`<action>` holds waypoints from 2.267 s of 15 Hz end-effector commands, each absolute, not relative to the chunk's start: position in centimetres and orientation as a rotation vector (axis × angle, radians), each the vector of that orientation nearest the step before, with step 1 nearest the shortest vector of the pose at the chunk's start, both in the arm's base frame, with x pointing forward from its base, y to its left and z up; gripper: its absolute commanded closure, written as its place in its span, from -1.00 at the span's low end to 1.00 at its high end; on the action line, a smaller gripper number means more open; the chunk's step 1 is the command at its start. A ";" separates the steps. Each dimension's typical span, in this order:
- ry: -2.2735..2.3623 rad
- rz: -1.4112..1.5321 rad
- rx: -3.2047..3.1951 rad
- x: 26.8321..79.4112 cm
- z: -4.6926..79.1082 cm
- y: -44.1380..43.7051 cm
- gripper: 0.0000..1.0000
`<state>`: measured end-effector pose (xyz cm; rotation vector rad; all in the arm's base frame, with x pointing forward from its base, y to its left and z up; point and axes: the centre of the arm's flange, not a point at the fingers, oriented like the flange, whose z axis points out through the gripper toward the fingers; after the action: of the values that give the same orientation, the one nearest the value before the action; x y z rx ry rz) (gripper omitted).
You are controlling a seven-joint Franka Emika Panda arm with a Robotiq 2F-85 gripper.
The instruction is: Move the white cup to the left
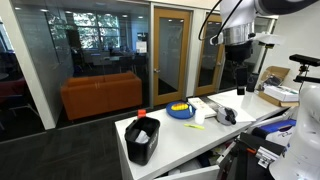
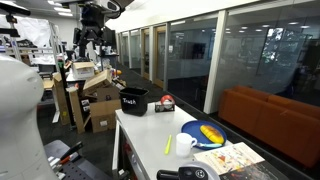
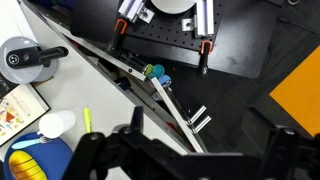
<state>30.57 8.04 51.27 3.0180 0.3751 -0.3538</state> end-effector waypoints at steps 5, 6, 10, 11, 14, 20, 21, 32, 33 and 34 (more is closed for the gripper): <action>0.375 -0.354 3.018 30.6 51.3 8.0 -1.00; 0.375 -0.354 3.018 30.6 51.3 8.0 -1.00; 0.375 -0.354 3.018 30.6 51.3 8.0 -1.00; 0.375 -0.354 3.018 30.6 51.3 8.0 -1.00; 0.363 -0.341 3.021 32.1 51.2 7.9 -1.00; 0.221 -0.344 3.050 37.4 47.8 6.0 -1.00; 0.187 -0.355 3.057 38.1 47.0 5.5 -1.00; -0.244 -0.443 3.111 42.0 39.8 -4.2 -1.00; -0.279 -0.436 3.112 42.2 39.4 -5.1 -1.00; -0.313 -0.426 3.114 42.5 39.0 -6.1 -1.00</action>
<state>41.27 -4.39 39.74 3.1192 -0.2302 -0.4452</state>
